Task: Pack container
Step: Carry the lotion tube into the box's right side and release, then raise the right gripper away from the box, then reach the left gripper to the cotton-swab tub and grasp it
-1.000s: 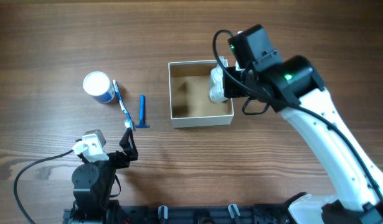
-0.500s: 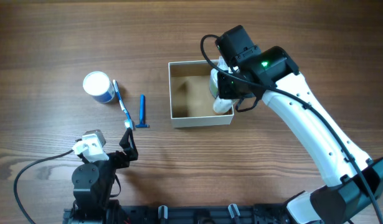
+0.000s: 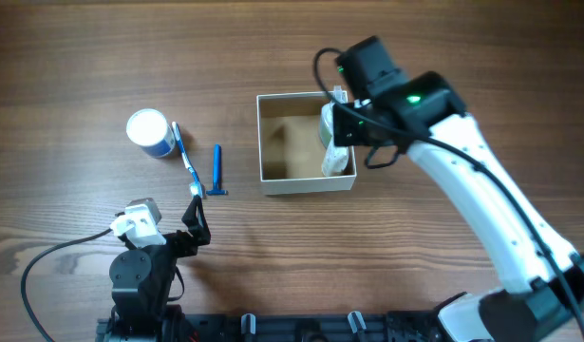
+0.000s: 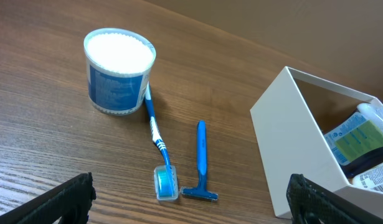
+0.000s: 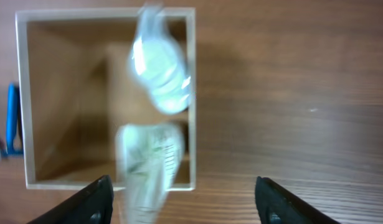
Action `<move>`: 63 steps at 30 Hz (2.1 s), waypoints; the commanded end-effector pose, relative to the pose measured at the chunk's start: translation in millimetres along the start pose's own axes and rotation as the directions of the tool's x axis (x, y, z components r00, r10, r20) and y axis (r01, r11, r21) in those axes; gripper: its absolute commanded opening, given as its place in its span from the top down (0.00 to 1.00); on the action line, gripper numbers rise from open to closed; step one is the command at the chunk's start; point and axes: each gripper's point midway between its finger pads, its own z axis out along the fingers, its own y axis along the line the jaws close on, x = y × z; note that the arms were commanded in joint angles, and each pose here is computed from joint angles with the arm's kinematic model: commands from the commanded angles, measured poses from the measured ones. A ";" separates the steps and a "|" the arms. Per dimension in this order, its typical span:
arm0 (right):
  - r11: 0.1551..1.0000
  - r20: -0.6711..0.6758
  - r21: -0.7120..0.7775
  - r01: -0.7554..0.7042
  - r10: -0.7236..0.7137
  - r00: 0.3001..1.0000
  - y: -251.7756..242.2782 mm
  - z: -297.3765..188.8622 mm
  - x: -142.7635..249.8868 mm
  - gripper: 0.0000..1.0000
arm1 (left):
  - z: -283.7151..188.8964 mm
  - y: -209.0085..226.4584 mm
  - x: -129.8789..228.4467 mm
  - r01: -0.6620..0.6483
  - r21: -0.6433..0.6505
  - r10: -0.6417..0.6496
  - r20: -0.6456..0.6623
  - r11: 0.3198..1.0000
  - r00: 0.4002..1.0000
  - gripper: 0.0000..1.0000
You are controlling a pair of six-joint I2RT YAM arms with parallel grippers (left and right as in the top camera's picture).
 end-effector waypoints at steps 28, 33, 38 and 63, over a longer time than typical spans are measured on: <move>0.850 0.215 -0.047 -0.524 0.521 0.826 -171.7 -76.7 -32.0 0.00 | -10.8 -22.3 -25.1 0.057 0.092 -0.061 0.034 0.994 0.998 0.00; 0.850 0.215 -0.047 -0.524 0.521 0.826 -171.7 -76.7 -32.0 0.00 | -25.5 -26.8 -76.1 0.065 0.010 -0.065 0.044 0.998 0.997 0.00; 0.850 0.215 -0.047 -0.524 0.521 0.826 -171.7 -76.7 -32.0 0.00 | -18.7 -20.0 -134.0 -0.011 -0.184 0.004 -0.040 0.983 0.999 0.00; 0.850 0.215 -0.047 -0.524 0.521 0.826 -171.7 -76.7 -32.0 0.00 | 166.5 52.5 -64.8 -0.233 -0.419 -0.099 -0.634 0.877 0.767 0.00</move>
